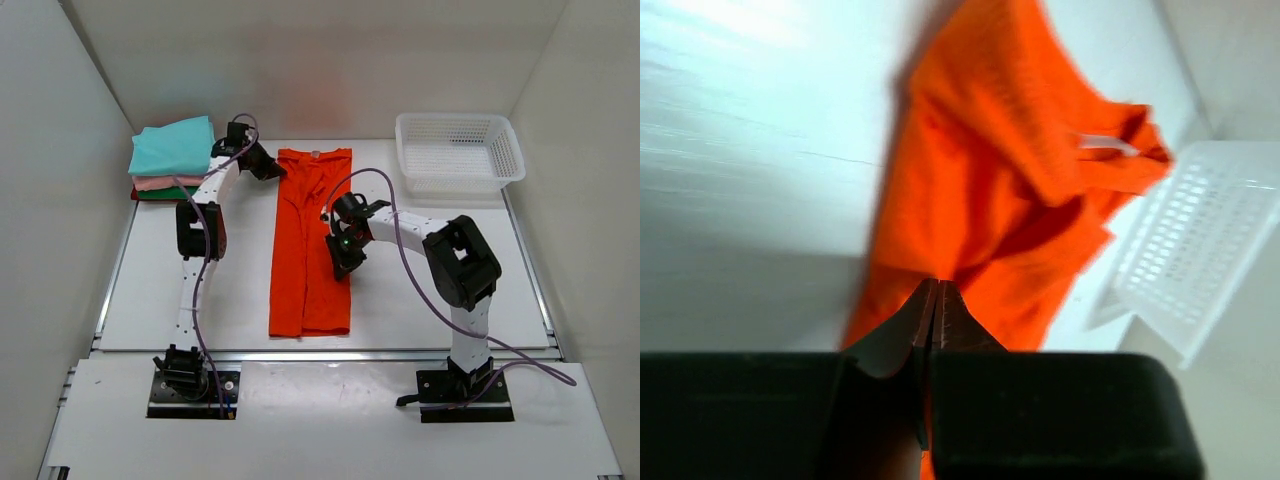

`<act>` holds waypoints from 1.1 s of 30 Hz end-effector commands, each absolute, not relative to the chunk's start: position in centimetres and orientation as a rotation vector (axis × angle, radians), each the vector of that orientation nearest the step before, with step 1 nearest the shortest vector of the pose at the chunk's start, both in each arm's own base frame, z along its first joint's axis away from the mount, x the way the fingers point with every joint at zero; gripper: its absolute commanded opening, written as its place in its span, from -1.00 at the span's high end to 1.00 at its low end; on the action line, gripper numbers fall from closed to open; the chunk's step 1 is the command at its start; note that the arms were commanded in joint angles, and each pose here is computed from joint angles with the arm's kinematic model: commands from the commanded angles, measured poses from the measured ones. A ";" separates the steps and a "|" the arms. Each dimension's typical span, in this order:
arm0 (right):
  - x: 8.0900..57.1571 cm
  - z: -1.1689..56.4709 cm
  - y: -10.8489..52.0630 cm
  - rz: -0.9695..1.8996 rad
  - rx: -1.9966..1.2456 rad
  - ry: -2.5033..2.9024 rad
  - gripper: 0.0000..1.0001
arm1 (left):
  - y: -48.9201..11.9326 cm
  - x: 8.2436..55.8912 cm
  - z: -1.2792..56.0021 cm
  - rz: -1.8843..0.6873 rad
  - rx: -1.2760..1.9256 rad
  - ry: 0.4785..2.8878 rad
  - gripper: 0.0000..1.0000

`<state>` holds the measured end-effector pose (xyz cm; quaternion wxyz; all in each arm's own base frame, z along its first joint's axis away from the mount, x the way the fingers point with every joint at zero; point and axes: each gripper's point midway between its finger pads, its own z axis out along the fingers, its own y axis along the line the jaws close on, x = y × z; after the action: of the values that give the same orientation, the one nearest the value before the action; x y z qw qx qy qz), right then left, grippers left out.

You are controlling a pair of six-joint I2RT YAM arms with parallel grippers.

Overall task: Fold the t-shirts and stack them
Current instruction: Rotate the tshirt 90 degrees, then grab the bottom of the folded rectangular tshirt with both arms

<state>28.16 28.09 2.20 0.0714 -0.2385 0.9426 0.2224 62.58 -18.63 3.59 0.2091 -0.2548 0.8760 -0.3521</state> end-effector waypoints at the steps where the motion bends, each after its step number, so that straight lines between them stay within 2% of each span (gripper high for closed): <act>1: 28.7 4.3 26.4 0.564 -0.799 2.789 0.90 | -20.0 64.5 12.2 -1.143 -0.617 2.261 0.77; 2: 29.1 5.7 26.6 0.575 -0.797 2.756 0.86 | -19.9 64.5 14.4 -1.166 -0.588 2.225 0.67; 4: 28.7 7.5 26.5 0.590 -0.775 2.750 0.73 | -19.9 63.5 18.4 -1.195 -0.529 2.193 0.65; 7: 27.2 9.6 26.8 0.664 -0.732 2.731 0.60 | -19.0 60.0 20.2 -1.144 -0.439 2.267 0.60; 8: 26.4 9.9 27.4 0.700 -0.723 2.719 0.59 | -18.9 58.1 17.8 -1.082 -0.408 2.366 0.56; 10: 24.0 8.8 27.0 0.721 -0.709 2.759 0.55 | -18.1 54.0 19.6 -0.994 -0.346 2.403 0.42; 12: 22.2 8.6 27.2 0.755 -0.697 2.764 0.43 | -17.3 47.8 14.9 -0.936 -0.372 2.556 0.38; 13: 21.1 7.5 26.5 0.744 -0.663 2.808 0.39 | -17.0 45.8 16.0 -0.928 -0.339 2.549 0.39; 15: 19.8 7.9 26.5 0.785 -0.641 2.783 0.04 | -16.1 39.6 12.3 -0.889 -0.377 2.677 0.38; 16: 19.2 8.0 26.2 0.802 -0.606 2.790 -0.11 | -15.8 36.6 11.5 -0.863 -0.372 2.707 0.30; 17: 18.6 7.4 25.8 0.811 -0.579 2.805 -0.16 | -15.7 35.3 12.3 -0.843 -0.335 2.685 0.14; 18: 18.4 7.8 26.1 0.847 -0.536 2.796 -0.22 | -16.1 32.5 11.4 -0.843 -0.297 2.724 0.08; 22: 17.0 7.2 25.8 0.884 -0.378 2.838 -0.25 | -17.1 23.5 7.7 -0.786 -0.218 2.871 0.03; 23: 16.5 6.9 25.7 0.873 -0.343 2.855 -0.26 | -17.1 21.3 7.0 -0.770 -0.222 2.885 -0.06; 25: 16.6 7.1 26.3 0.894 -0.306 2.830 -0.26 | -17.0 19.6 6.4 -0.761 -0.265 2.854 -0.16; 27: 15.9 6.9 26.7 0.924 -0.252 2.844 -0.22 | -16.8 18.8 6.7 -0.789 -0.353 2.786 -0.14; 33: 15.4 6.1 27.4 0.948 -0.141 2.838 -0.19 | -15.6 16.4 4.8 -0.750 -0.445 2.783 -0.14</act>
<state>14.70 26.23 5.26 0.0482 -0.0837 0.9521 0.2902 15.66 -15.73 5.15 0.0841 -0.1240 0.9549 -0.2563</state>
